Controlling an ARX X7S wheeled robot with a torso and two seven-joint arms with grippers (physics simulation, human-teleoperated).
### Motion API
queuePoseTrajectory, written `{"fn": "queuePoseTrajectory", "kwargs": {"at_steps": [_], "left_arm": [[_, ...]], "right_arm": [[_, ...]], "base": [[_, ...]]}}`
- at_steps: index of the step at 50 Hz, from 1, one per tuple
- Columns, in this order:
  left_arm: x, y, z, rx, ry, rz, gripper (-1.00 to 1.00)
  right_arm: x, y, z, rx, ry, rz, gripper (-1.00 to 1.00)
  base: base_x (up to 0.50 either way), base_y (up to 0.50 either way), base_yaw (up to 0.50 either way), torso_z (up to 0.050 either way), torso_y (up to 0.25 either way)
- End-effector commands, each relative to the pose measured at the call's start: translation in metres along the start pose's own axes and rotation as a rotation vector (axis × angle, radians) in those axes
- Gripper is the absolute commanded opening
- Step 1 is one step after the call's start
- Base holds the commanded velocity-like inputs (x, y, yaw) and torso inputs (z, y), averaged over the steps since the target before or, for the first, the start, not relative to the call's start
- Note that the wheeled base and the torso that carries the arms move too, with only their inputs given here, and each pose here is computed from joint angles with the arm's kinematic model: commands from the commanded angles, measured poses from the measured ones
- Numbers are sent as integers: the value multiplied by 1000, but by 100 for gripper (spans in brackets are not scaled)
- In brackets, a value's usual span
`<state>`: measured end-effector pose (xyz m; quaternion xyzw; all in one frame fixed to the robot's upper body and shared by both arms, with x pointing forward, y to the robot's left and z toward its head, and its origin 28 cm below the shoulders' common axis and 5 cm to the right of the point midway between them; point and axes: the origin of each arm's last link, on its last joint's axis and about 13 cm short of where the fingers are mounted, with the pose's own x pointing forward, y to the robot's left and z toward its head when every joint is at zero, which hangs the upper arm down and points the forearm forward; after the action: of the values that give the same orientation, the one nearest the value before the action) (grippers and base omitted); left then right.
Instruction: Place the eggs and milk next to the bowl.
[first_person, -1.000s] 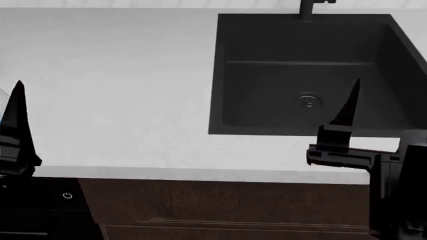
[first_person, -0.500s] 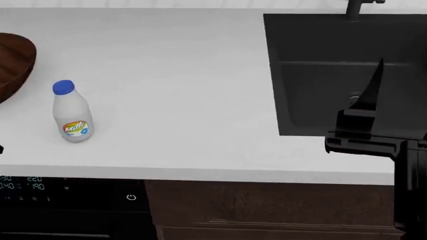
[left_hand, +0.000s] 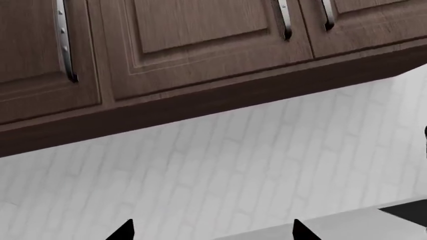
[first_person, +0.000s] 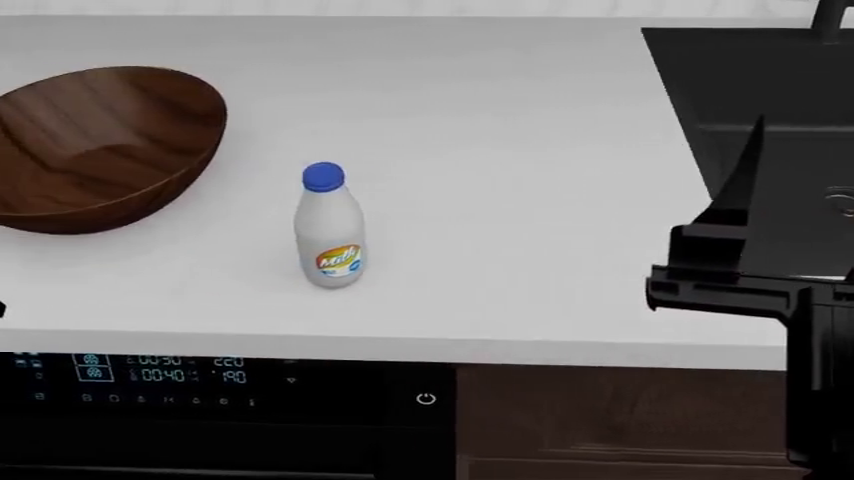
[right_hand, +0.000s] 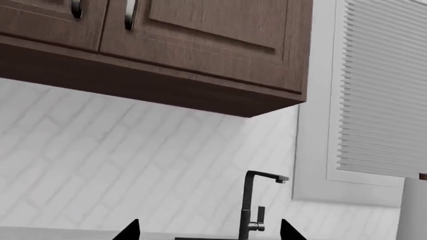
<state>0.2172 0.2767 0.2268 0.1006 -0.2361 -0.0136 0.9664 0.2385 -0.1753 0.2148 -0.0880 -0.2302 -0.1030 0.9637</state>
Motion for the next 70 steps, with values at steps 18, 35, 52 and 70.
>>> {"fn": "queuePoseTrajectory", "kwargs": {"at_steps": [18, 35, 52, 70], "left_arm": [[-1, -1, -3, -15, -4, -14, 100], [-1, -3, -5, 0, 11, -36, 100], [1, -5, -4, 9, 10, -45, 100], [2, -7, -7, 7, 16, -55, 100]], "right_arm": [[-2, 4, -8, -18, 19, 28, 100], [-5, 8, -14, -8, 37, 60, 100], [-7, 8, -15, 3, 41, 73, 100], [-9, 10, -20, 33, 66, 100, 100]], "base": [[0, 500, 0, 0, 0], [0, 500, 0, 0, 0], [-1, 500, 0, 0, 0], [0, 333, 0, 0, 0]]}}
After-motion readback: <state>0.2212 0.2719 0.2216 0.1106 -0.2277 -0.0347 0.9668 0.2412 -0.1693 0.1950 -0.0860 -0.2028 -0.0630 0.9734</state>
